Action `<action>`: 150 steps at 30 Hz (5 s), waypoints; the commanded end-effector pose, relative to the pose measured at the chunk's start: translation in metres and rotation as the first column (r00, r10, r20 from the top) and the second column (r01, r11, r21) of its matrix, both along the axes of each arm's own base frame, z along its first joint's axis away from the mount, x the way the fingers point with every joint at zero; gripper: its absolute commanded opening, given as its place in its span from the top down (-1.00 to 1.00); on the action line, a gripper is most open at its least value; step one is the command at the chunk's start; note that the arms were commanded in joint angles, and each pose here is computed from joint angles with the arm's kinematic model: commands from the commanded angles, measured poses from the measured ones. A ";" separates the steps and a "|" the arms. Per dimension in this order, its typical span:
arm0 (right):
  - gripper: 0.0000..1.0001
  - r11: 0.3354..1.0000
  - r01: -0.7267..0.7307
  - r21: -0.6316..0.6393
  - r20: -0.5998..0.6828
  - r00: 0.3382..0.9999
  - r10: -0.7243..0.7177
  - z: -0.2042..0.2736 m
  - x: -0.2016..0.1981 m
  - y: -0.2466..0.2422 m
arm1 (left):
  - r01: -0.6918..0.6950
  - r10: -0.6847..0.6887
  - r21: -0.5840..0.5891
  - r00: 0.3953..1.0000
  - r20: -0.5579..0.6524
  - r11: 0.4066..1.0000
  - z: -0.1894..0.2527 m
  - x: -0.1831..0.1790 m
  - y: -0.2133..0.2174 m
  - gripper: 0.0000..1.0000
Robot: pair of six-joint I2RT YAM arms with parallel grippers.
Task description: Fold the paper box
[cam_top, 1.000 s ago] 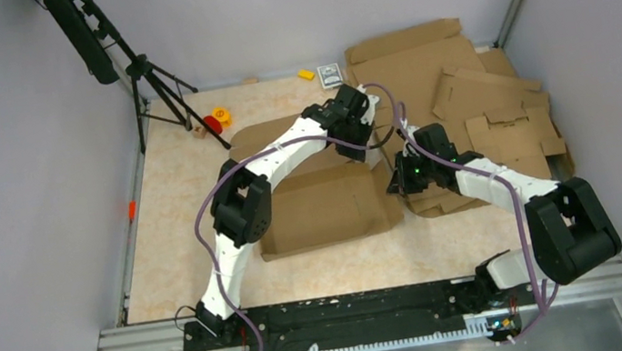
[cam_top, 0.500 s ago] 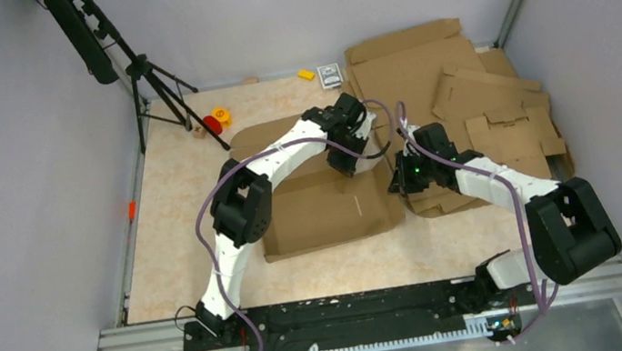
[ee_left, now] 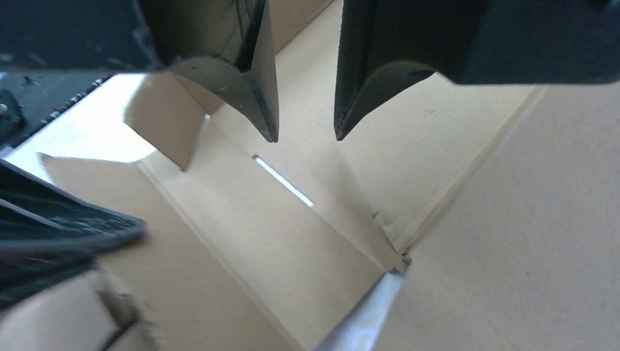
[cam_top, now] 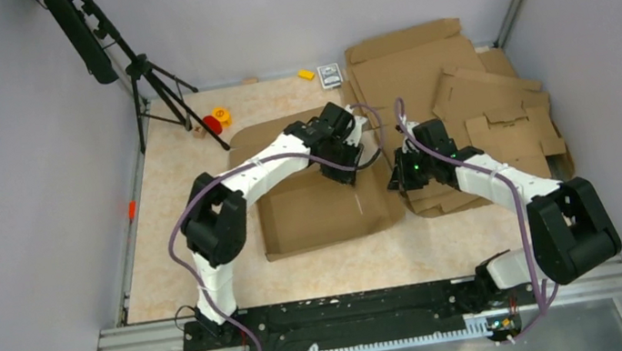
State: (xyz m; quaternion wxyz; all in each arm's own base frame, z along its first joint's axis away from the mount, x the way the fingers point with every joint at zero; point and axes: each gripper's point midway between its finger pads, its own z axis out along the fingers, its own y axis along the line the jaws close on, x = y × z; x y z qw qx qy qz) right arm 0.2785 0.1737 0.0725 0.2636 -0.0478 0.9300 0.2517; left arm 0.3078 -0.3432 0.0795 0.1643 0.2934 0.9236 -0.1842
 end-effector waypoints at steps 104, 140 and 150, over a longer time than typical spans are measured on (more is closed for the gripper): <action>0.22 0.968 -0.212 0.135 0.070 0.976 0.204 0.054 -0.006 0.079 | -0.759 0.760 -0.035 0.648 0.056 0.650 -0.019 -0.045 0.211 0.73; 0.41 0.935 -0.235 -0.266 0.001 0.970 0.244 0.008 -0.008 0.069 | -0.738 0.739 -0.036 0.673 0.036 0.674 -0.022 -0.048 0.206 0.65; 0.40 0.727 -0.134 -0.673 0.055 0.972 0.231 0.013 0.003 0.047 | -0.732 0.733 -0.035 0.679 0.029 0.680 -0.024 -0.048 0.205 0.62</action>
